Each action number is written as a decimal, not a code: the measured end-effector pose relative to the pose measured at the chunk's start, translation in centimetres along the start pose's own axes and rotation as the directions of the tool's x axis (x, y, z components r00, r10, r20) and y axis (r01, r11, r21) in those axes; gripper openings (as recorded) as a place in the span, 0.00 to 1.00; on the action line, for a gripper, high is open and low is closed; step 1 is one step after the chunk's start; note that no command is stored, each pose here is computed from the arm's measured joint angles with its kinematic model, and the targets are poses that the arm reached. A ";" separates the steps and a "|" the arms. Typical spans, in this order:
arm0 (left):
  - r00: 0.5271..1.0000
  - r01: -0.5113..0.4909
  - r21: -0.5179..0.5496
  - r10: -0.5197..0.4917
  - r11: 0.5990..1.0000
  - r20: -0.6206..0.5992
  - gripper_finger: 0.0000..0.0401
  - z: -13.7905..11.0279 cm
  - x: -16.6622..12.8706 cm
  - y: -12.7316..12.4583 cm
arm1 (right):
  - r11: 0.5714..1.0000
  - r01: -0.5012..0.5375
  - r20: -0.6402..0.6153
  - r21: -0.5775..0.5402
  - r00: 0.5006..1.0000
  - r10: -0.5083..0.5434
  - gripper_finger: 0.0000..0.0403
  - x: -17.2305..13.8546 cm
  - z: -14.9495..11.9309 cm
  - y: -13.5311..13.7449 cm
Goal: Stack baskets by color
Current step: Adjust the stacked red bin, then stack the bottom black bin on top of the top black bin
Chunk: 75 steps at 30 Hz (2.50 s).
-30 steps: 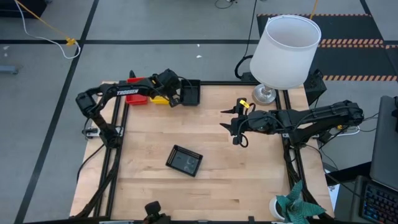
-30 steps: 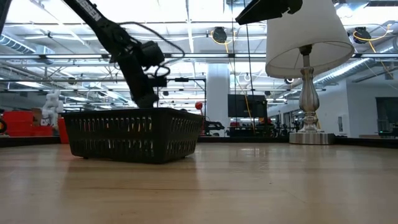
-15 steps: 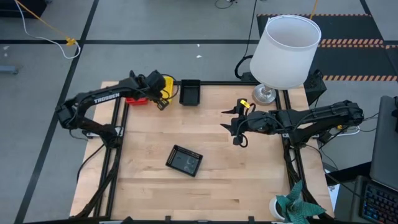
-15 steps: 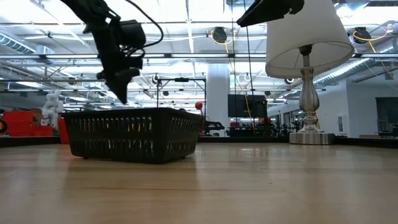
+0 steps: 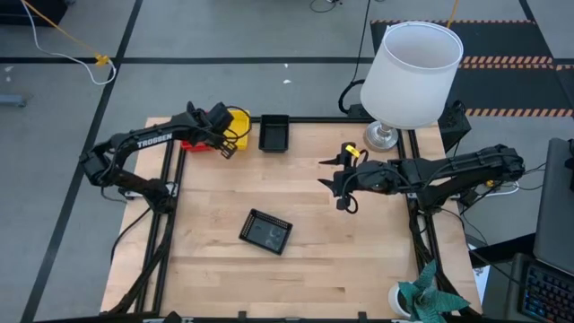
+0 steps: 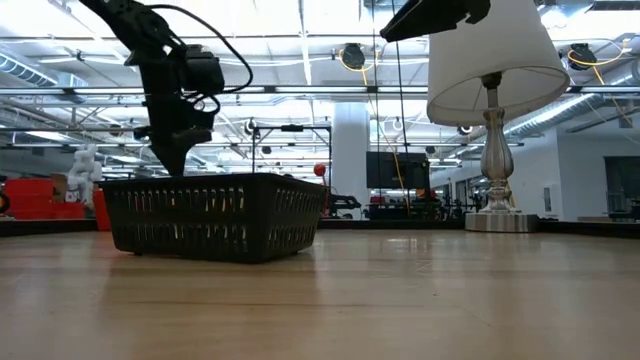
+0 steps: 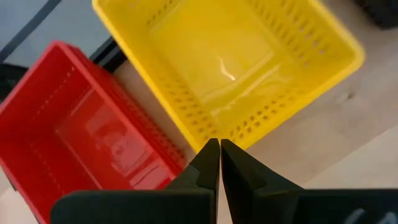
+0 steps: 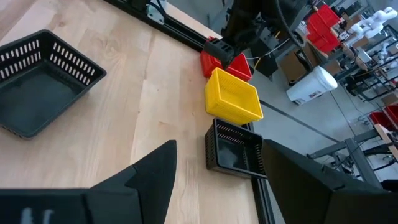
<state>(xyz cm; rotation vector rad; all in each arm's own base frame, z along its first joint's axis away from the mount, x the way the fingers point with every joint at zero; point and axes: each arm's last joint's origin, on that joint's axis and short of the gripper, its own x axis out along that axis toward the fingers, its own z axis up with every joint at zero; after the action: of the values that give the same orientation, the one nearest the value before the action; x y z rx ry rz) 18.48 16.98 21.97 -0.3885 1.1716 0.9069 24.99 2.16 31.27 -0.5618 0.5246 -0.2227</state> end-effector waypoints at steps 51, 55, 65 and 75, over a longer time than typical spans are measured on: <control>0.991 -0.105 -0.034 0.102 0.994 -0.083 0.05 -1.8 2.1 1.8 | 1.000 0.003 0.009 0.006 1.000 -0.003 0.57 0.0 0.1 0.0; 0.994 -0.098 -0.028 0.096 0.995 -0.049 0.05 -1.3 1.4 1.6 | 0.999 0.015 0.044 0.046 0.999 -0.017 0.57 0.0 0.5 -0.2; 0.993 -0.054 0.004 0.053 0.999 0.102 0.05 -1.5 -2.9 0.7 | 0.989 -0.096 0.117 0.114 0.990 0.082 0.57 1.5 1.0 0.8; 0.929 0.108 0.174 -0.162 0.979 0.333 0.05 -3.4 -8.6 -0.9 | 0.886 -0.344 0.015 0.312 0.934 0.358 0.57 7.5 -0.6 6.8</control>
<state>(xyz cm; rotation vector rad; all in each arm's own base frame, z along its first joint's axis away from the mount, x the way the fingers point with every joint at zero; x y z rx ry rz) 16.19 10.60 28.38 -0.1723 0.8710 0.7236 31.48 4.96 24.00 -0.1477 0.6103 0.0310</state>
